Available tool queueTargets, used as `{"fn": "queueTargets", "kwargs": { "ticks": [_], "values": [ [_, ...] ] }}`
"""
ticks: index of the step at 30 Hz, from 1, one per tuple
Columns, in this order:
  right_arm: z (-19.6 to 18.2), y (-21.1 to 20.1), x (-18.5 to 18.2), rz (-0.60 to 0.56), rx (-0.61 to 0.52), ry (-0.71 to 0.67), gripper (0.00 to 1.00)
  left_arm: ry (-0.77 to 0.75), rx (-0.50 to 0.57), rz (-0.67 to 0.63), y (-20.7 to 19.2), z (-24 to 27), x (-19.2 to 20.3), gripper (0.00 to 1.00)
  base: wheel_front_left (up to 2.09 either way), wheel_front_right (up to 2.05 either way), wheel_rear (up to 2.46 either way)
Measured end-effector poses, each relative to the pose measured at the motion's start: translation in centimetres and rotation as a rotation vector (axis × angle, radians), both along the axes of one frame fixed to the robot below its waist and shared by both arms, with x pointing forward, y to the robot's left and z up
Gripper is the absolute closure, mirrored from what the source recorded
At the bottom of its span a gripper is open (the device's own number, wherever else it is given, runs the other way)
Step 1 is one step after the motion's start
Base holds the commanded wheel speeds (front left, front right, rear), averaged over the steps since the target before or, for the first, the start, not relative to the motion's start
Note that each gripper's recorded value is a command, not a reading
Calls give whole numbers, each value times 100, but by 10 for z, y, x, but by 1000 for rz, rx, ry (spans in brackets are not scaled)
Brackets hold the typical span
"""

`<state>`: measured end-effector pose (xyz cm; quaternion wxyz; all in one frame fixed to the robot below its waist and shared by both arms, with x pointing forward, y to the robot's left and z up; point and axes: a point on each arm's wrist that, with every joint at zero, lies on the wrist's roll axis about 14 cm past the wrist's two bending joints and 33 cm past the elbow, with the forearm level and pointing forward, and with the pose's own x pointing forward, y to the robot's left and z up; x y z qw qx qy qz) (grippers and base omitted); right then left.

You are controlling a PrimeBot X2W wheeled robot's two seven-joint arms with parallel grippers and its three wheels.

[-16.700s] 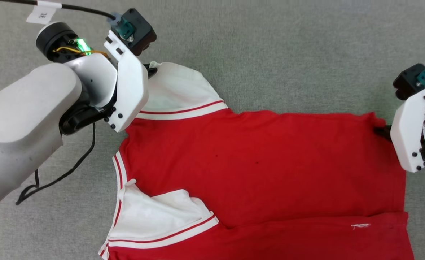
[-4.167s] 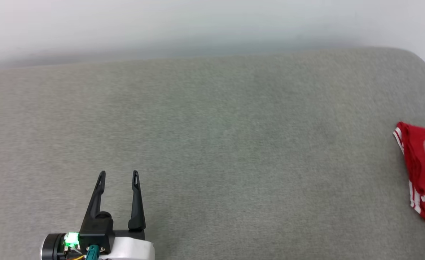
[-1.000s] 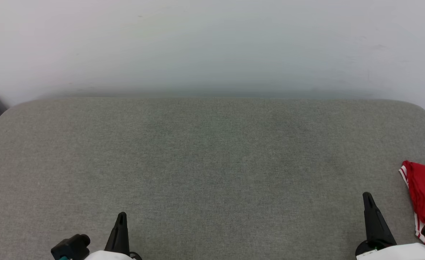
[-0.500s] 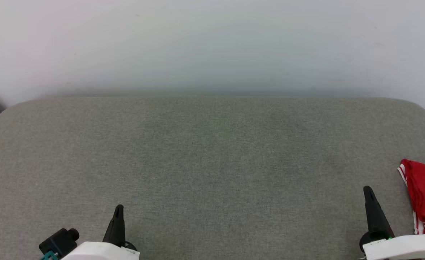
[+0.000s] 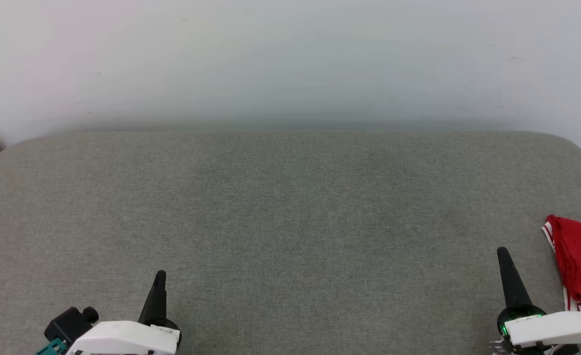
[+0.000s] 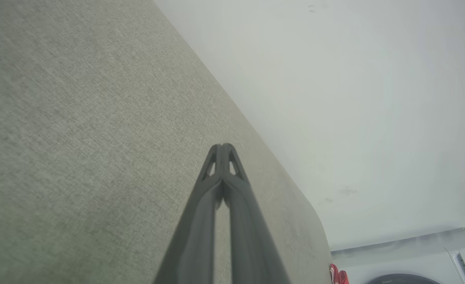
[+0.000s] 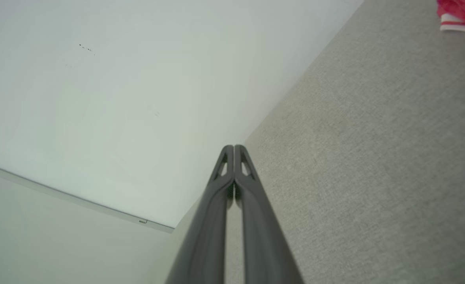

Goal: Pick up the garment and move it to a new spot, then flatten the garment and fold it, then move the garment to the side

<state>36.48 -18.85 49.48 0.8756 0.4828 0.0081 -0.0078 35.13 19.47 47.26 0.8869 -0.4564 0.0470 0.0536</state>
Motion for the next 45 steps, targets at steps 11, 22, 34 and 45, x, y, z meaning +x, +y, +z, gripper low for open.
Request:
{"fn": "queueTargets", "kwargs": {
  "ticks": [11, 22, 34, 45],
  "values": [
    [1, -2, 5, -4, 114, 5, 100, -19, -127, 2, 1, 5, 8, 100, 0, 0, 0],
    [2, -4, 9, -6, 217, 7, 100, -38, -242, 4, 2, 10, 14, 100, 0, 0, 0],
    [3, -6, 13, -6, 320, 6, 100, -60, -354, 3, 3, 15, 20, 100, 0, 0, 0],
    [5, -8, 16, -5, 405, 3, 100, -86, -449, -1, 3, 21, 26, 100, 0, 0, 0]
  ]
}}
